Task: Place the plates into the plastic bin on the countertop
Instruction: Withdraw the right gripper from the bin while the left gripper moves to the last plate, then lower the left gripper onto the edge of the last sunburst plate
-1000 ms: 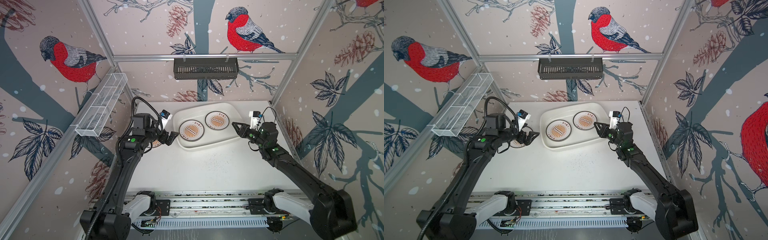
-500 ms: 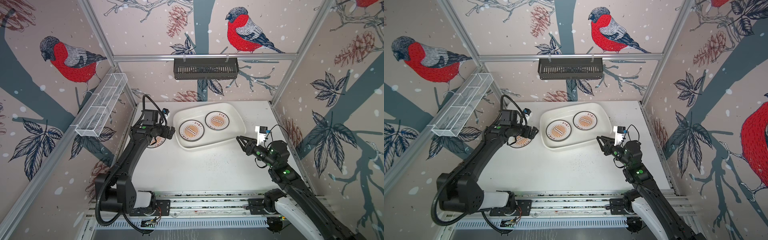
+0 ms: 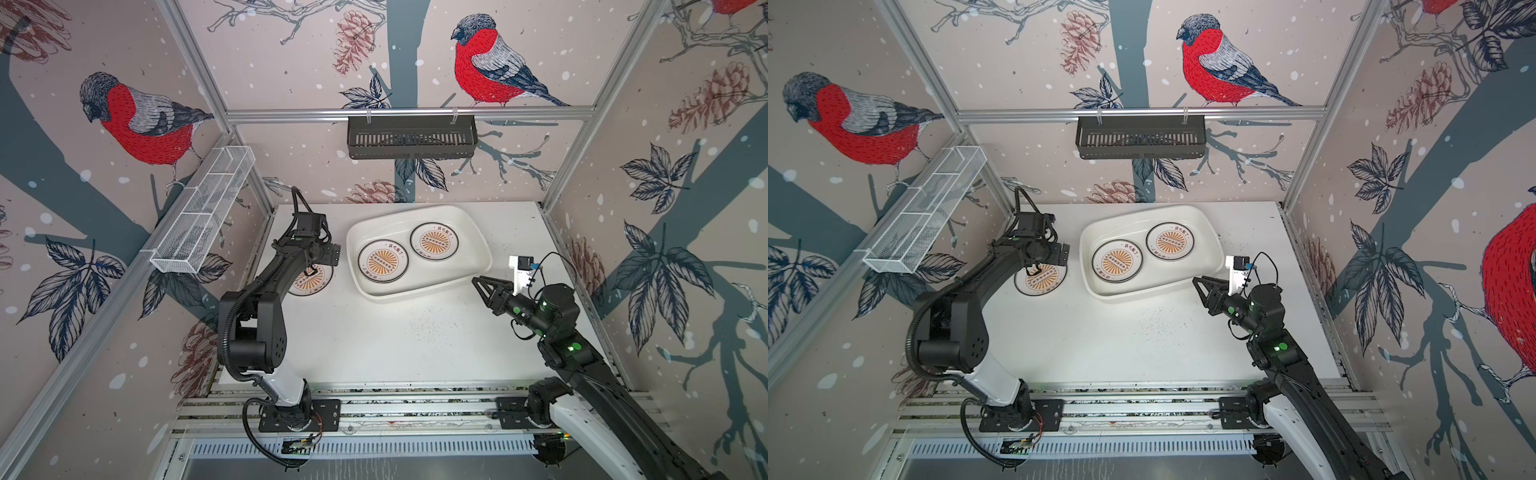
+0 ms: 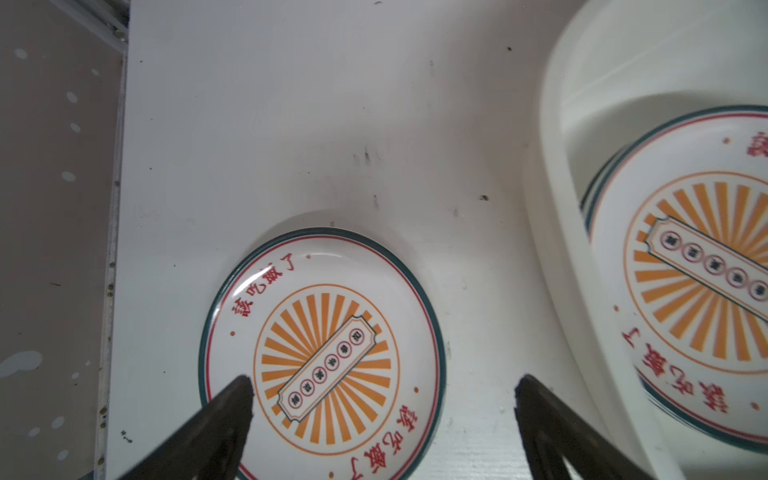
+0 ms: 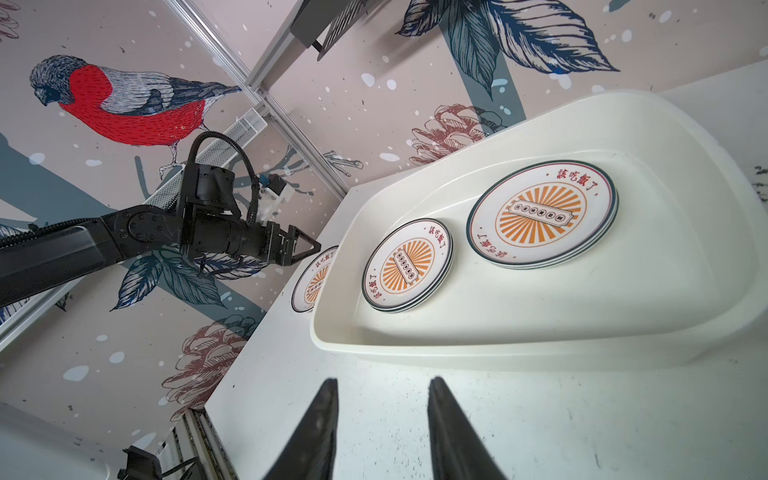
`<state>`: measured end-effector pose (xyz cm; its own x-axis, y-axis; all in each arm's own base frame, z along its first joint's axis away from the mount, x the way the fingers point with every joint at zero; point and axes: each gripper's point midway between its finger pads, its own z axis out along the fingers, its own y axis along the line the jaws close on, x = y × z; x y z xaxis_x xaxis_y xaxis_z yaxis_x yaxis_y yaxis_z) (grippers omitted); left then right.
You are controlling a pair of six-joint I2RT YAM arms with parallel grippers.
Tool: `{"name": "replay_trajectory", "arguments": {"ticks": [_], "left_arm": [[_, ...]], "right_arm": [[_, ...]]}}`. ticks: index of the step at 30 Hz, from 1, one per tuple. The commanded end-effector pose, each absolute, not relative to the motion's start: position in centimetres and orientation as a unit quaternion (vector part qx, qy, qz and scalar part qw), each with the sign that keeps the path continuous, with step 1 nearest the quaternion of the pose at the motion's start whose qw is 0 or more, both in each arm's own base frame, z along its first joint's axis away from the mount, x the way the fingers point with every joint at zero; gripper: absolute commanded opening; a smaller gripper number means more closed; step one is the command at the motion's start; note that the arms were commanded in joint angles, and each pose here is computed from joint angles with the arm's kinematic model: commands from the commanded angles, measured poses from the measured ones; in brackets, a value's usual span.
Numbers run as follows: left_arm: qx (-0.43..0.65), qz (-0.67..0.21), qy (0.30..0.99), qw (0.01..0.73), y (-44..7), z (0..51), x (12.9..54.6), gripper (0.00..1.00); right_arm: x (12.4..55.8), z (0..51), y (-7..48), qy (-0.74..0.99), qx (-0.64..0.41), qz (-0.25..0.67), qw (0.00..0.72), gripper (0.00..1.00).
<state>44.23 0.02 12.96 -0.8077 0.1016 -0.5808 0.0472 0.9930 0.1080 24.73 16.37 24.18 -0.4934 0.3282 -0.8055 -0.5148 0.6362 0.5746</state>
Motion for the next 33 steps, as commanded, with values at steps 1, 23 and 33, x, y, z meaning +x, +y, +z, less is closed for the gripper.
{"name": "replay_trajectory", "arguments": {"ticks": [1, 23, 33], "left_arm": [[0.015, 0.015, 0.947, 0.32, 0.6, 13.0, 45.8, 0.98], [-0.007, -0.005, 0.961, 0.278, 6.2, 7.3, 51.7, 0.9], [-0.011, -0.036, 0.968, 0.25, 7.0, 5.2, 51.7, 0.86]], "right_arm": [[24.7, 24.7, 16.7, 0.745, -0.068, 0.432, 0.504, 0.38], [25.4, 23.3, 17.2, 0.752, -0.07, 0.435, 0.491, 0.36], [25.5, 23.2, 17.2, 0.752, -0.071, 0.435, 0.491, 0.36]]}}
